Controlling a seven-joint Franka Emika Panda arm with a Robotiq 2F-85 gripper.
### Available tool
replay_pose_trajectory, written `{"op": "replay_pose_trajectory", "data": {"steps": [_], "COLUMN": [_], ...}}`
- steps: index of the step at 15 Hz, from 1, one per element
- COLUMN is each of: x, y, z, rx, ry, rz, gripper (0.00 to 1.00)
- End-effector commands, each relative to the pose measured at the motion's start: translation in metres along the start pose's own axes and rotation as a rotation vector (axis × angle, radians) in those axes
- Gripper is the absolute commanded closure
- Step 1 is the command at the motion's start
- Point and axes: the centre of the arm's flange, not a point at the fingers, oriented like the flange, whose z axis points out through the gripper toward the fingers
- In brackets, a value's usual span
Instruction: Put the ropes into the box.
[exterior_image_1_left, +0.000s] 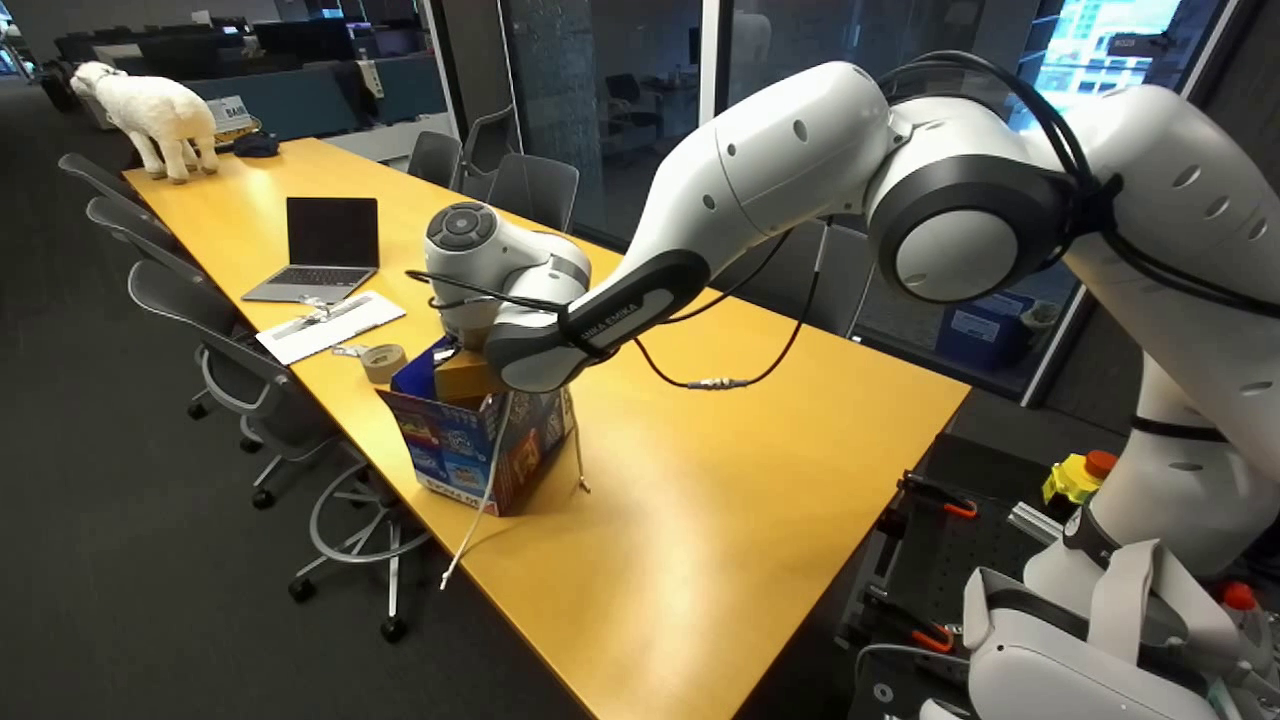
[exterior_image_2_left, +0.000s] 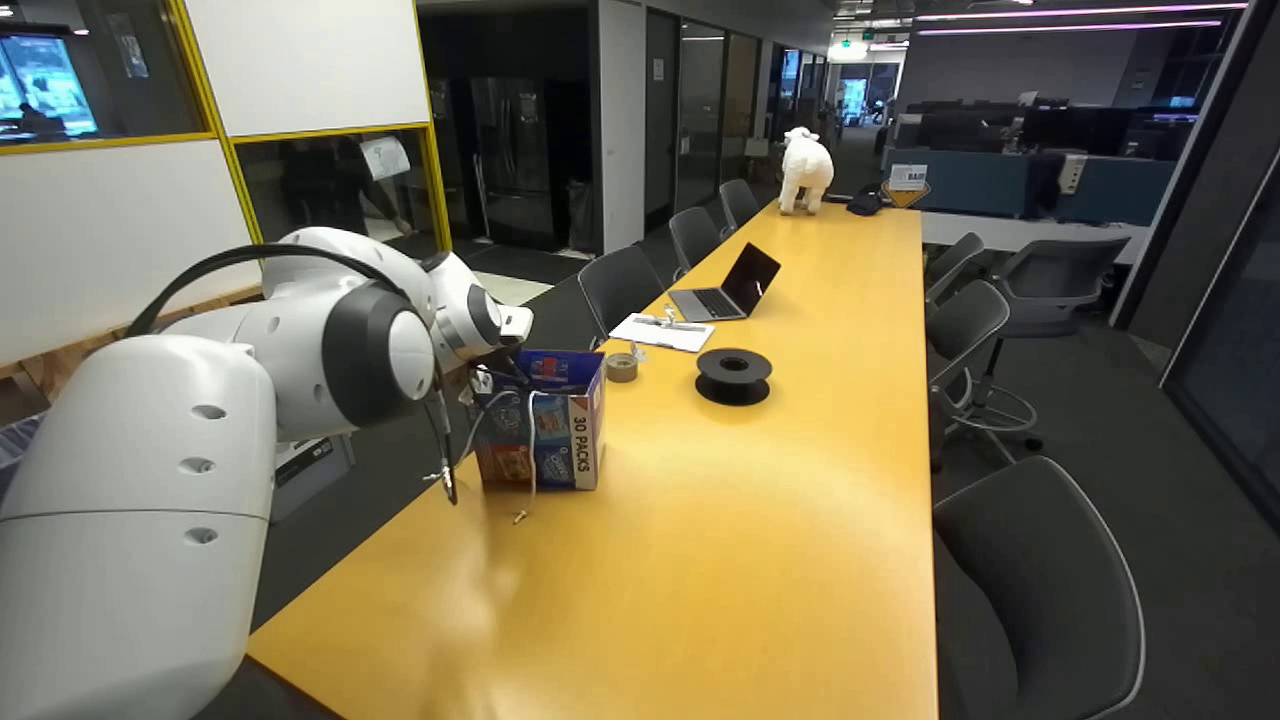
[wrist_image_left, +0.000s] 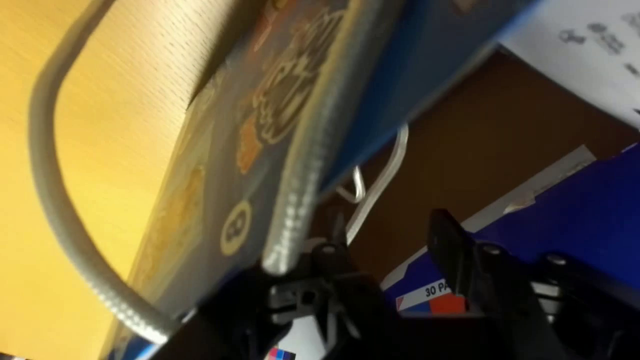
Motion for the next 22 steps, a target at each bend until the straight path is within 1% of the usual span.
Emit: {"op": "replay_pose_trajectory", "data": {"steps": [1, 2, 3, 4, 5, 7, 9, 11, 13, 15, 18, 20, 22], "x": [0.017, 0.020, 0.024, 0.029, 0.033, 0.041, 0.045, 0.046, 0.038, 0.017, -0.031, -0.068, -0.107], "y": [-0.002, 0.001, 0.004, 0.008, 0.012, 0.030, 0.052, 0.071, 0.092, 0.112, 0.132, 0.140, 0.146], "z": [-0.025, -0.035, -0.045, -0.061, -0.074, -0.110, -0.141, -0.168, -0.191, -0.208, -0.222, -0.221, -0.216], "rx": [0.038, 0.053, 0.067, 0.088, 0.104, 0.130, 0.155, 0.169, 0.198, 0.213, 0.242, 0.267, 0.286], "ry": [-0.018, -0.015, -0.012, -0.005, 0.001, -0.006, -0.053, -0.128, -0.201, -0.289, -0.449, -0.556, -0.632], "rz": [-0.033, -0.038, -0.042, -0.048, -0.058, -0.112, -0.165, -0.200, -0.234, -0.243, -0.282, -0.300, -0.300], "gripper": [0.20, 0.12, 0.05, 0.01, 0.00, 0.00, 0.00, 0.00, 0.00, 0.00, 0.00, 0.00, 0.00]}}
